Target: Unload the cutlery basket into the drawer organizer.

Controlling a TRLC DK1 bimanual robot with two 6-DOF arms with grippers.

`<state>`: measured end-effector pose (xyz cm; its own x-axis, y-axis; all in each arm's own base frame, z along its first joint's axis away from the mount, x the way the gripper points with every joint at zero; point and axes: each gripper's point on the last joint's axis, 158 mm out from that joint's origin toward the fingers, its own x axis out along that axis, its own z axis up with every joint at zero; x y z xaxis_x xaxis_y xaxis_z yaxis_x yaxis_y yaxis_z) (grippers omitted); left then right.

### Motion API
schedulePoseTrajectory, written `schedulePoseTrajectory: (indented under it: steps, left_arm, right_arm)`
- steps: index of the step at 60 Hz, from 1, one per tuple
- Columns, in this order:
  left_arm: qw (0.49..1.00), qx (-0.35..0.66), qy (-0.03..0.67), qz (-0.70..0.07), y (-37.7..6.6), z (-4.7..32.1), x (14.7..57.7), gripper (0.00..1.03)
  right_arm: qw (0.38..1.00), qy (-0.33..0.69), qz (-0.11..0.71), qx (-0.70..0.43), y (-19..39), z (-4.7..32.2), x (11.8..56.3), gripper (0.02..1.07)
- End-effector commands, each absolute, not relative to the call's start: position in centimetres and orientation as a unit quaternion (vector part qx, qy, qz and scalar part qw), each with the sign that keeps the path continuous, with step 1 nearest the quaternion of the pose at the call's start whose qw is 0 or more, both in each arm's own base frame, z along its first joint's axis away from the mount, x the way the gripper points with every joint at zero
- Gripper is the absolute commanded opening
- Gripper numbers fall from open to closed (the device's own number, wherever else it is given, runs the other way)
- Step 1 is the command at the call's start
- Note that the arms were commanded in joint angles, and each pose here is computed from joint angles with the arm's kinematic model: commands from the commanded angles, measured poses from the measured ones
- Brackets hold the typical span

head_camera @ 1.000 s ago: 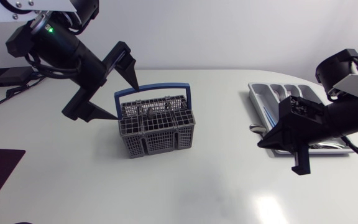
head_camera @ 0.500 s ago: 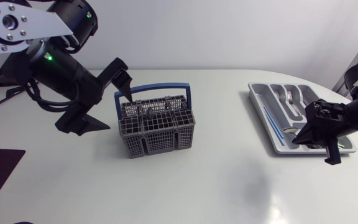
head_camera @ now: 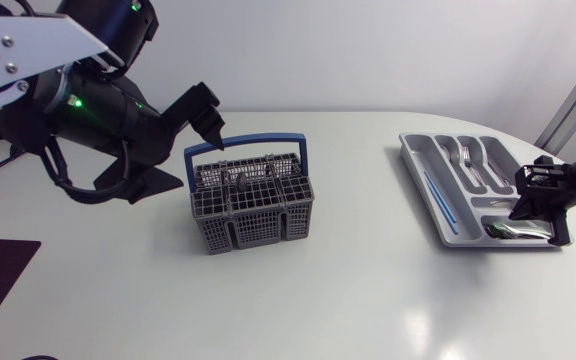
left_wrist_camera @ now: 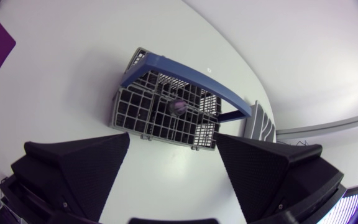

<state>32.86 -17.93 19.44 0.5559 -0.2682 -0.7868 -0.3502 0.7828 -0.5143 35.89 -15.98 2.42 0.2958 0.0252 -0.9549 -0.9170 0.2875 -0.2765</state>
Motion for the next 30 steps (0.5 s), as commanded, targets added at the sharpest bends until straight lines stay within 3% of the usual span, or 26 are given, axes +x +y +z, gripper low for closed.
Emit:
schedulePoseTrajectory:
  steps: [1, 24, 30]
  left_arm:
    - [0.832, -0.303, 0.464, 0.007, -18.0, 19.5, 32.4, 0.98]
    - [0.855, -0.251, 0.453, -0.038, -18.6, 19.4, 32.1, 0.98]
    - [0.858, -0.239, 0.452, -0.045, -18.5, 19.6, 31.8, 0.98]
  right_arm:
    - [0.633, 0.472, 0.369, -0.49, -17.3, 1.6, 36.2, 0.08]
    - [0.59, 0.513, 0.332, -0.528, -22.2, -1.8, 37.7, 0.1]
    - [0.582, 0.521, 0.324, -0.534, -22.9, -2.4, 37.7, 0.22]
